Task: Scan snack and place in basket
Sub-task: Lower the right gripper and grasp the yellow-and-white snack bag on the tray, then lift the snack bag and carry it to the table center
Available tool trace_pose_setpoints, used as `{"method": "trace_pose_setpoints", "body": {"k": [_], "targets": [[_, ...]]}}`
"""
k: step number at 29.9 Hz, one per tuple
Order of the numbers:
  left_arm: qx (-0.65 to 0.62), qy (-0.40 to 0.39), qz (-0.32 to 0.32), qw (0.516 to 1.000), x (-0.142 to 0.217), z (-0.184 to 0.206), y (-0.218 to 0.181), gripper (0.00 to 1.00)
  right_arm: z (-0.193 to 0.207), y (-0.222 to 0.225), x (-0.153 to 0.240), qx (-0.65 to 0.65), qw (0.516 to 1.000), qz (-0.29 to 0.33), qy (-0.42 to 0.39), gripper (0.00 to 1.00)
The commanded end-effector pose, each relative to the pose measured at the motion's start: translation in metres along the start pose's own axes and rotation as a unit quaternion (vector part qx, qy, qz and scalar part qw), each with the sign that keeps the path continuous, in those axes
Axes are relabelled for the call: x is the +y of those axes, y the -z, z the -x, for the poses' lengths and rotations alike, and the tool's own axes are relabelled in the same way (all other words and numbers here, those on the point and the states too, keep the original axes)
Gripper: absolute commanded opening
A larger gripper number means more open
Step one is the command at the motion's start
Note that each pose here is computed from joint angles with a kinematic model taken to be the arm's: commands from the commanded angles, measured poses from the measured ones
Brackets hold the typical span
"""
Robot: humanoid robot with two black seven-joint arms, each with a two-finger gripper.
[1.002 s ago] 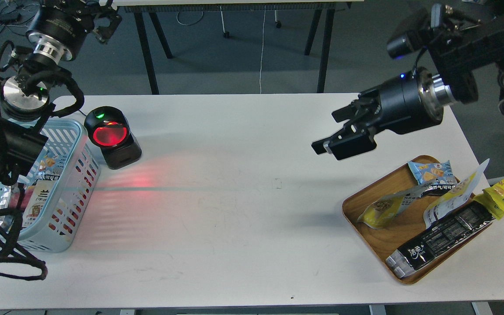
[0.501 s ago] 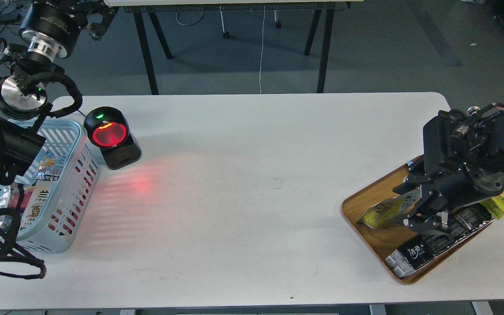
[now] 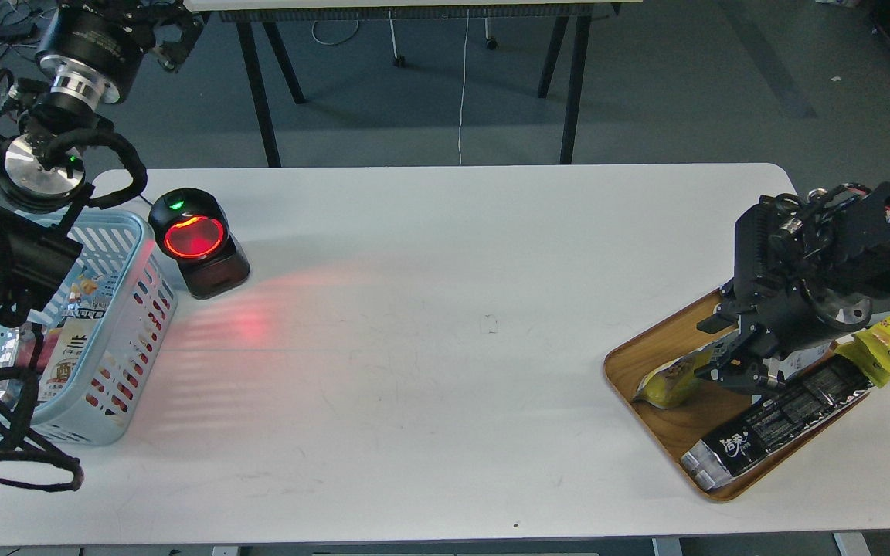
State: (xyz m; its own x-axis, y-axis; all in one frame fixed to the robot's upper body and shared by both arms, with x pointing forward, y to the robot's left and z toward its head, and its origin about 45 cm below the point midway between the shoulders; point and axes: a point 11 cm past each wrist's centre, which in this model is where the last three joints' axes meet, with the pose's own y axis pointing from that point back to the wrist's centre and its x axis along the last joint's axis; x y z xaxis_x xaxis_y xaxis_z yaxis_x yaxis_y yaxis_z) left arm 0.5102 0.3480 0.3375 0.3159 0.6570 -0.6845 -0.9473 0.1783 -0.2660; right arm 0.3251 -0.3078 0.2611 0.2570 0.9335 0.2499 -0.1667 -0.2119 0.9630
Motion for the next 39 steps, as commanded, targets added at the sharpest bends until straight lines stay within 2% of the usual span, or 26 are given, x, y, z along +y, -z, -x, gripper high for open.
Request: {"method": "trace_pose_setpoints", "body": {"k": [1, 4, 7, 8, 13, 19, 30, 39], "targets": [[0.000, 0.000, 0.001, 1.000, 0.000, 0.000, 0.000, 1.00, 0.003, -0.004, -0.003, -0.007, 1.000, 0.004, 0.001, 0.42], [0.000, -0.007, 0.002, 1.000, 0.001, -0.004, 0.000, 1.00, -0.001, -0.004, -0.002, -0.012, 1.000, 0.003, -0.008, 0.26], [-0.001, -0.009, 0.006, 1.000, 0.002, -0.006, -0.001, 1.00, -0.005, -0.004, -0.002, -0.019, 1.000, 0.002, -0.016, 0.04], [-0.001, -0.010, 0.009, 1.000, 0.002, -0.006, -0.002, 1.00, -0.005, -0.004, -0.002, -0.019, 1.000, 0.002, -0.016, 0.00], [-0.002, -0.009, 0.012, 1.000, 0.001, -0.005, -0.004, 1.00, -0.004, -0.005, 0.000, -0.023, 1.000, 0.005, -0.020, 0.00], [-0.003, -0.008, 0.014, 1.000, 0.000, -0.004, -0.006, 1.00, -0.030, -0.018, 0.023, -0.009, 0.998, 0.034, -0.054, 0.00], [-0.004, -0.005, 0.014, 1.000, -0.001, -0.002, -0.007, 1.00, -0.154, -0.030, 0.036, 0.057, 0.989, 0.050, -0.125, 0.00], [-0.004, -0.003, 0.016, 1.000, -0.003, 0.000, -0.009, 1.00, -0.217, -0.003, 0.016, 0.096, 0.982, 0.011, -0.165, 0.00]]}}
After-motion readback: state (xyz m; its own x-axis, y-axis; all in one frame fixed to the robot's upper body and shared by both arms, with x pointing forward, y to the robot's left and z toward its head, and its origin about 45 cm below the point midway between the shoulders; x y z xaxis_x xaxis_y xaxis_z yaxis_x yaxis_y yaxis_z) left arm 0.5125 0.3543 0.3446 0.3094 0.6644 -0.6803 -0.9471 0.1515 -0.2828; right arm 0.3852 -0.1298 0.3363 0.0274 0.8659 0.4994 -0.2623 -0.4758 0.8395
